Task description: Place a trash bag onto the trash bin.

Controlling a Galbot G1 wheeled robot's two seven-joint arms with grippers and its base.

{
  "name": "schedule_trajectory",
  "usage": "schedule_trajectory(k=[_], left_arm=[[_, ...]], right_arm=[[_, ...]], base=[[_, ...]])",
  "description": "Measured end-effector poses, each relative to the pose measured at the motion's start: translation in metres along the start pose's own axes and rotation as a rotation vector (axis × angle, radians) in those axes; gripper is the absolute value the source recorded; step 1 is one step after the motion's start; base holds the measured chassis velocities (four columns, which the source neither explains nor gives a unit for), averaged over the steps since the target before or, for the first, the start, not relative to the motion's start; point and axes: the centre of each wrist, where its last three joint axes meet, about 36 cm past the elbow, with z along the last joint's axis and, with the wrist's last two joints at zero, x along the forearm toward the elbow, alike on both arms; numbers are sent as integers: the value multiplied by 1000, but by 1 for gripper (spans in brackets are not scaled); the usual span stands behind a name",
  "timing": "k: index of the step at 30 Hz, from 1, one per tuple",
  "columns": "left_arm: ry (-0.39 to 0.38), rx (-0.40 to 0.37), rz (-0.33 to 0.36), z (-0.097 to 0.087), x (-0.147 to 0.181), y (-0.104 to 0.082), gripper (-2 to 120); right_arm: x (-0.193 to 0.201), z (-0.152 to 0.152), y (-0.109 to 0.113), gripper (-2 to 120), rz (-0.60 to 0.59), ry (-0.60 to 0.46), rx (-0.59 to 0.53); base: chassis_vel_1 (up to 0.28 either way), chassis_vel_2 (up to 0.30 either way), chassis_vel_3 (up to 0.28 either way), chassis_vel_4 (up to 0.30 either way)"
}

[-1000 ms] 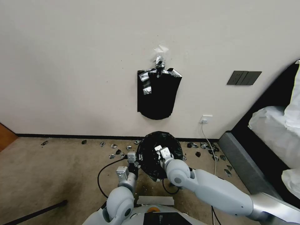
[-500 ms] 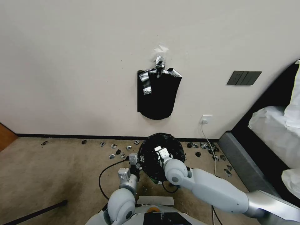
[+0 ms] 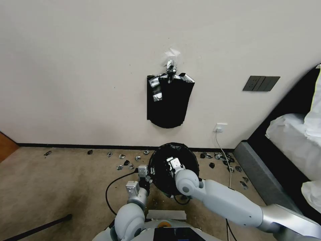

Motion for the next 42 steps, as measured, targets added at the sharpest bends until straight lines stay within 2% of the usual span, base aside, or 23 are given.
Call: schedule_trajectory(k=[14, 42], left_arm=[[6, 36, 6, 0, 6, -7, 1], [10, 27, 37, 1, 13, -8, 1]], right_arm=[[-7, 3, -2, 0, 9, 16, -2], [-19, 9, -5, 0, 19, 51, -13]], base=[[0, 0, 0, 0], [0, 0, 0, 0]])
